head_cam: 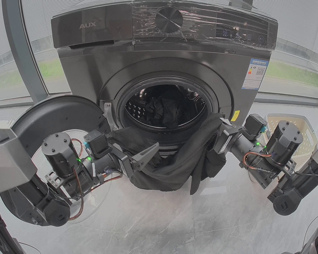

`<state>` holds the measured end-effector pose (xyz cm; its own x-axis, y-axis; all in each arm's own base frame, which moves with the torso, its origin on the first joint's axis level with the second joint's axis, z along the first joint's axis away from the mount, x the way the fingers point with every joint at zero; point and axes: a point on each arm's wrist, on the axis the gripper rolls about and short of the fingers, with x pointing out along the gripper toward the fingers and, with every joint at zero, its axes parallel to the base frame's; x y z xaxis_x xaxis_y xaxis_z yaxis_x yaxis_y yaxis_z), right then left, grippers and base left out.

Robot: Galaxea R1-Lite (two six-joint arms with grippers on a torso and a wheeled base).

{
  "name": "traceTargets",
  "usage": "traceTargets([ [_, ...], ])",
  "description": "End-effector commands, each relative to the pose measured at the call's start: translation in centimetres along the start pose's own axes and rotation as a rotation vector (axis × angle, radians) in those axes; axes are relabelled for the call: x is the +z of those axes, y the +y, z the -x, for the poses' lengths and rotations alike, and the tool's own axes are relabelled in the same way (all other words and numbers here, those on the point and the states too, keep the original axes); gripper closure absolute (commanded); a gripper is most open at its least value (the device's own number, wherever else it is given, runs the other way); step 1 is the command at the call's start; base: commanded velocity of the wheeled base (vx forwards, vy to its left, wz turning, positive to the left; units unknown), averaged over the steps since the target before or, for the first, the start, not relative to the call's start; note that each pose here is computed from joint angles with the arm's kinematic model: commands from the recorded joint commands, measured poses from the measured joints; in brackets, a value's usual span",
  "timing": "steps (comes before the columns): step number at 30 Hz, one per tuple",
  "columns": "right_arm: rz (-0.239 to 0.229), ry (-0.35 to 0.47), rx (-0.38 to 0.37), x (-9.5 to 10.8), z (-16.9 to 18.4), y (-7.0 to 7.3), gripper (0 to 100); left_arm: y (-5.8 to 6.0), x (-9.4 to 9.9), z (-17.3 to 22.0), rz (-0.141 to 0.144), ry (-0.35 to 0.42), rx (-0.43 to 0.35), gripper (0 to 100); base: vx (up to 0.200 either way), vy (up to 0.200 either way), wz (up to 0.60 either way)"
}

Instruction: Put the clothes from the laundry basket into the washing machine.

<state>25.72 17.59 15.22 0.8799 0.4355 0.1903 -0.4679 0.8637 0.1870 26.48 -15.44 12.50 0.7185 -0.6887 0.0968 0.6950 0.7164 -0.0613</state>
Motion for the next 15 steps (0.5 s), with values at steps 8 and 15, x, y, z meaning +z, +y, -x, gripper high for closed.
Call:
traceTargets([
  [8,-0.007,0.025,0.032,-1.6,-1.0,1.2,100,-2.0,-4.4,-1.9,0.036,0.118,-0.078,0,0.000,0.000,0.00],
  [15,-0.010,0.034,0.047,-2.6,-1.7,1.9,100,-2.7,-6.3,-3.7,0.043,0.139,-0.112,0,0.000,0.000,0.00],
])
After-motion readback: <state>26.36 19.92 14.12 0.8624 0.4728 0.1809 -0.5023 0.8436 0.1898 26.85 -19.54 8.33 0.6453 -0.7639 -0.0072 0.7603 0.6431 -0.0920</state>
